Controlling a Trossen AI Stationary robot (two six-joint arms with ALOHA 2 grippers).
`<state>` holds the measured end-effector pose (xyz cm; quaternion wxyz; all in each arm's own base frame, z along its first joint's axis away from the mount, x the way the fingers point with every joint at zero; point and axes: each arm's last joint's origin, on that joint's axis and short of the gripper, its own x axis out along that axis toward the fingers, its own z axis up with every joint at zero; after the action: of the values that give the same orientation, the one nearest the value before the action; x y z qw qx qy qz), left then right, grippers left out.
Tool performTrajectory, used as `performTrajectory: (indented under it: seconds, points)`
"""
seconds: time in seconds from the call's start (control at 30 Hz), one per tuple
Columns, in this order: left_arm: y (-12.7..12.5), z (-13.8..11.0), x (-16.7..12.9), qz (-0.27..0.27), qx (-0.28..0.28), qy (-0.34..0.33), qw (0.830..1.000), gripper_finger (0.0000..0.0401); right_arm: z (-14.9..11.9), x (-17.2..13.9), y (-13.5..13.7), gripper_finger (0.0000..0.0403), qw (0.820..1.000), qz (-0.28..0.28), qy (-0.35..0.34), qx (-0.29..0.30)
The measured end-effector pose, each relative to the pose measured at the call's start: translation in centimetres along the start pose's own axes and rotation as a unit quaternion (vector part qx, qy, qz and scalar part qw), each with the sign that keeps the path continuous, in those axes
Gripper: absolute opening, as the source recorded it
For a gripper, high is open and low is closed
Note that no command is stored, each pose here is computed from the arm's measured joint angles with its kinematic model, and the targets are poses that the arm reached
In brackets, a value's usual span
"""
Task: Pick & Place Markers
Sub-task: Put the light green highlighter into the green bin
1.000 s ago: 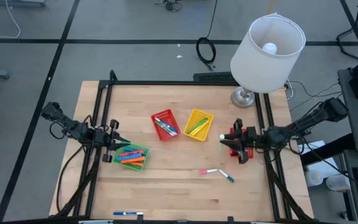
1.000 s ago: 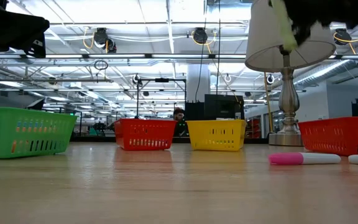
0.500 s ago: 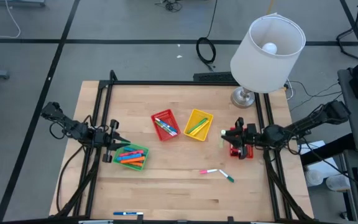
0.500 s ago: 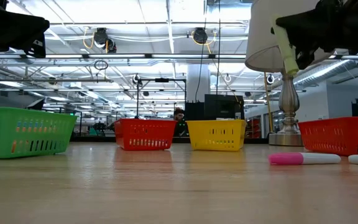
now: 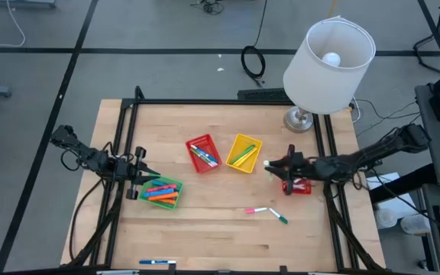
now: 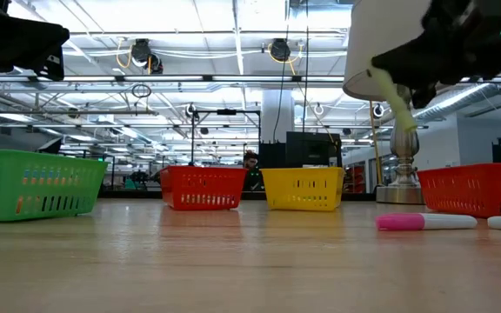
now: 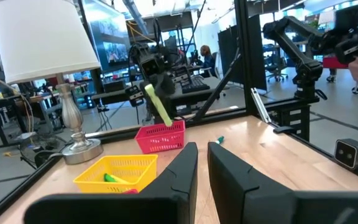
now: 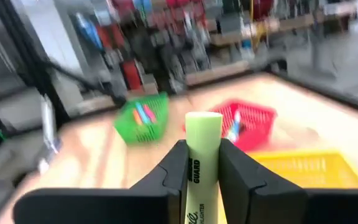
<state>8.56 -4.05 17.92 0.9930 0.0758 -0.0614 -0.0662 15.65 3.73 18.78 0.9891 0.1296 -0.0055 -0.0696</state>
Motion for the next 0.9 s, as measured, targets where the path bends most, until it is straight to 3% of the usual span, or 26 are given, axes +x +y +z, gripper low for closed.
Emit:
performTrajectory:
  seconds: [0.27,0.43,0.9]
  points:
    - [0.1,0.0,0.0,0.012,0.000,0.002,1.000,0.0047,5.5,5.4,1.9,0.0049,0.983,-0.080,0.145,-0.073]
    - [0.1,0.0,0.0,0.017,-0.002,0.003,1.000,0.0047,8.7,9.0,2.3,0.0049,0.975,-0.069,0.197,-0.072]
    - [0.1,-0.2,0.0,0.015,0.000,0.009,1.000,0.0047,8.3,16.8,1.9,0.0049,0.967,-0.034,0.248,-0.050]
